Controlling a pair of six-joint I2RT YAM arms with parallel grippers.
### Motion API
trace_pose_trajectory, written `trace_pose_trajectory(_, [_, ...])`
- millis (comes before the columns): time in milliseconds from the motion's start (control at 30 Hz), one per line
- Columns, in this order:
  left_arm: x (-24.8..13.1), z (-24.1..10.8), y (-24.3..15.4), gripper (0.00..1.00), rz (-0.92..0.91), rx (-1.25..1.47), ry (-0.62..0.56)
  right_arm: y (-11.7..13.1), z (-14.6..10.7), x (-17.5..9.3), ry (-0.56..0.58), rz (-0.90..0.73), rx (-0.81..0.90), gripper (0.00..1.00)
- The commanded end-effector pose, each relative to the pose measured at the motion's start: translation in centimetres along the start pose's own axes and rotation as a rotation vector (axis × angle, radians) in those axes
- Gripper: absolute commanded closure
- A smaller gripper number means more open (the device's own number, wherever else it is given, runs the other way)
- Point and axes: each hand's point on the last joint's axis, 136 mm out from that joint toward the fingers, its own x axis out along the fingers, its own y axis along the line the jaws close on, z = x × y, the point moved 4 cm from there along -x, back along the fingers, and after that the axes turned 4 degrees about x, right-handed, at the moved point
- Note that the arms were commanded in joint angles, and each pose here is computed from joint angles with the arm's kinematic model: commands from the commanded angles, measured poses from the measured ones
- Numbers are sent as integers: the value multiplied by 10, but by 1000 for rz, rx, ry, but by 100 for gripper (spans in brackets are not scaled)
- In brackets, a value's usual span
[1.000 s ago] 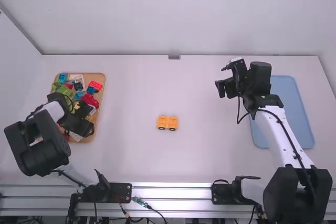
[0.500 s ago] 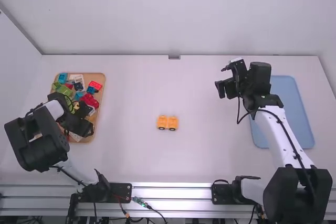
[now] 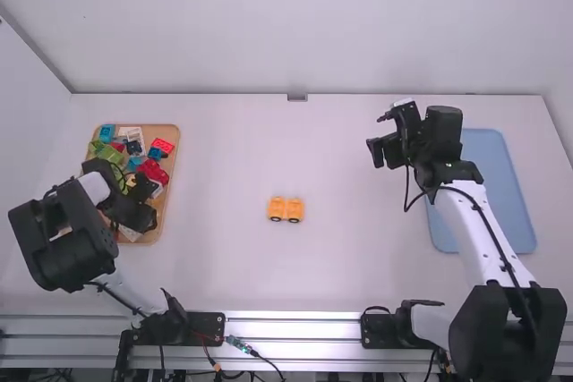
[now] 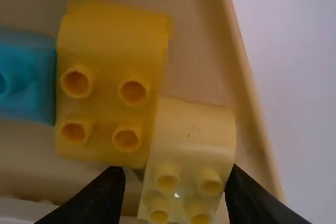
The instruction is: Assemble lego blocks to make yellow taxi
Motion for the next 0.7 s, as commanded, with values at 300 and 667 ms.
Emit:
trace_pose_trajectory(300, [1, -6, 3, 67, 6, -16, 39, 0, 15, -9, -41, -3, -13, 1])
trace_pose_trajectory(667, [-36, 8, 18, 70, -3, -62, 56, 0, 16, -9, -42, -4, -15, 1])
